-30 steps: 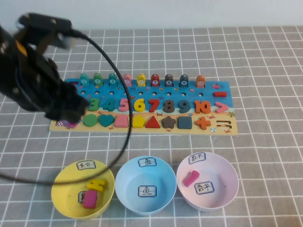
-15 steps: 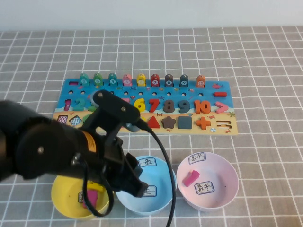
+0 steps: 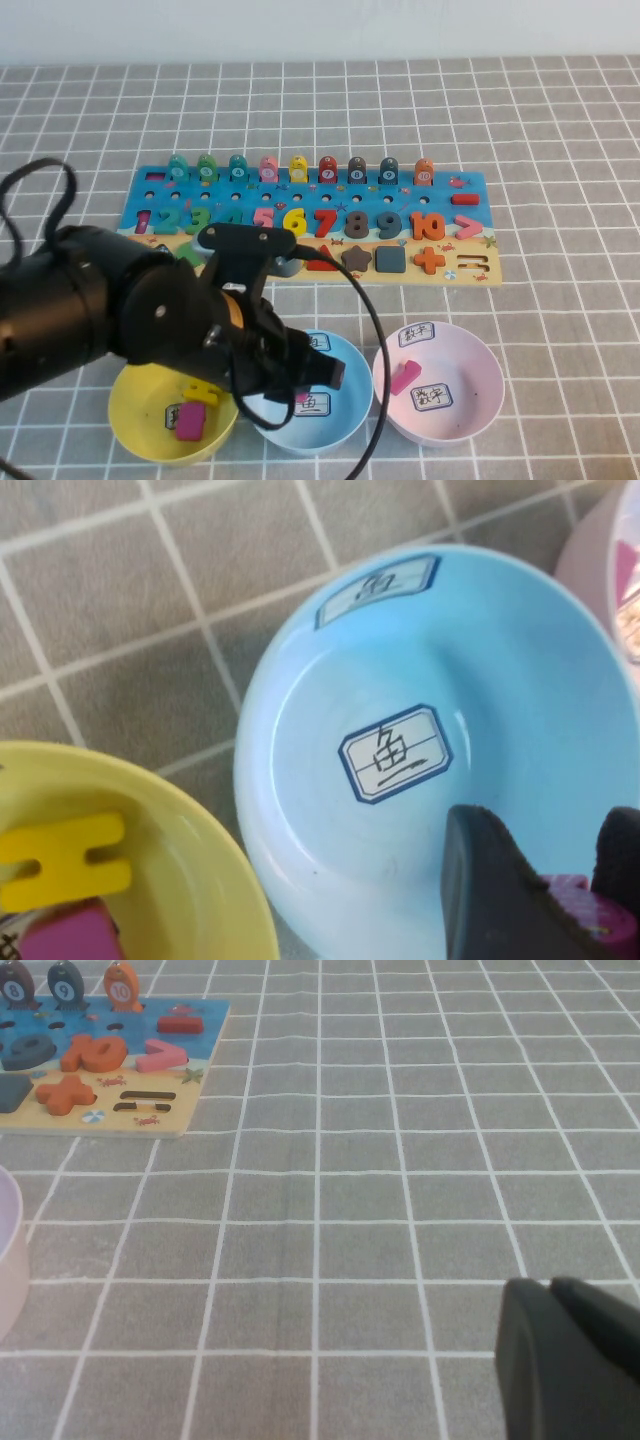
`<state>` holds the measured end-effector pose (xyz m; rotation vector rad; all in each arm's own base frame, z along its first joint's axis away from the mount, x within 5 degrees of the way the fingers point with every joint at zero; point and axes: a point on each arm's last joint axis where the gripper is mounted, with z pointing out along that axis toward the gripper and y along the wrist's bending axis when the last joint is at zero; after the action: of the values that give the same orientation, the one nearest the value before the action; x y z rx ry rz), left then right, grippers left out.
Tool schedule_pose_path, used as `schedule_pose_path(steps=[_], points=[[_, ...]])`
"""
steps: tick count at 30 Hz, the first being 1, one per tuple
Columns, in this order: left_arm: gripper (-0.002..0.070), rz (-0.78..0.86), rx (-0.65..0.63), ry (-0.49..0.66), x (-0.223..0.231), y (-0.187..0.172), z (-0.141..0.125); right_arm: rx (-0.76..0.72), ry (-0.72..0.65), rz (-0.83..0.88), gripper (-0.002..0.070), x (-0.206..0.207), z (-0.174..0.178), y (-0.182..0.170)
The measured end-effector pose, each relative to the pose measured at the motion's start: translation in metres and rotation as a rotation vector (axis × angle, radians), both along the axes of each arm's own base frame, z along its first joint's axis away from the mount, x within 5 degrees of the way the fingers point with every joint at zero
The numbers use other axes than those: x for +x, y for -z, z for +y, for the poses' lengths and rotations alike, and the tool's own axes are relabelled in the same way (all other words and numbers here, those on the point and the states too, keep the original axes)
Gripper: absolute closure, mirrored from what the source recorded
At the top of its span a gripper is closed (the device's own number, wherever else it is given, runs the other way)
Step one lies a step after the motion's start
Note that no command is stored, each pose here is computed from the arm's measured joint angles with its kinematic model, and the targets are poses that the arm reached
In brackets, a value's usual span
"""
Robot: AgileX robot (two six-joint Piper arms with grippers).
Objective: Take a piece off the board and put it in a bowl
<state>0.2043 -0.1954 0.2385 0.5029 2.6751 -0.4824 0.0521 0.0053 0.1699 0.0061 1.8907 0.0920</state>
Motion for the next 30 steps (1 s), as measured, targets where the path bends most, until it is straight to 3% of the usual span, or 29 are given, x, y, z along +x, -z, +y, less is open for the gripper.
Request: schedule_pose_path(steps=[19, 30], points=[[0.0475, 0.088, 0.080, 0.006, 0.024, 0.034, -0.022, 0.000, 0.000, 0.000, 0.0694, 0.000, 0.000, 0.000], [0.0312, 0.092, 0.095, 0.027, 0.024, 0.036, -0.022, 0.000, 0.000, 0.000, 0.0694, 0.000, 0.000, 0.000]])
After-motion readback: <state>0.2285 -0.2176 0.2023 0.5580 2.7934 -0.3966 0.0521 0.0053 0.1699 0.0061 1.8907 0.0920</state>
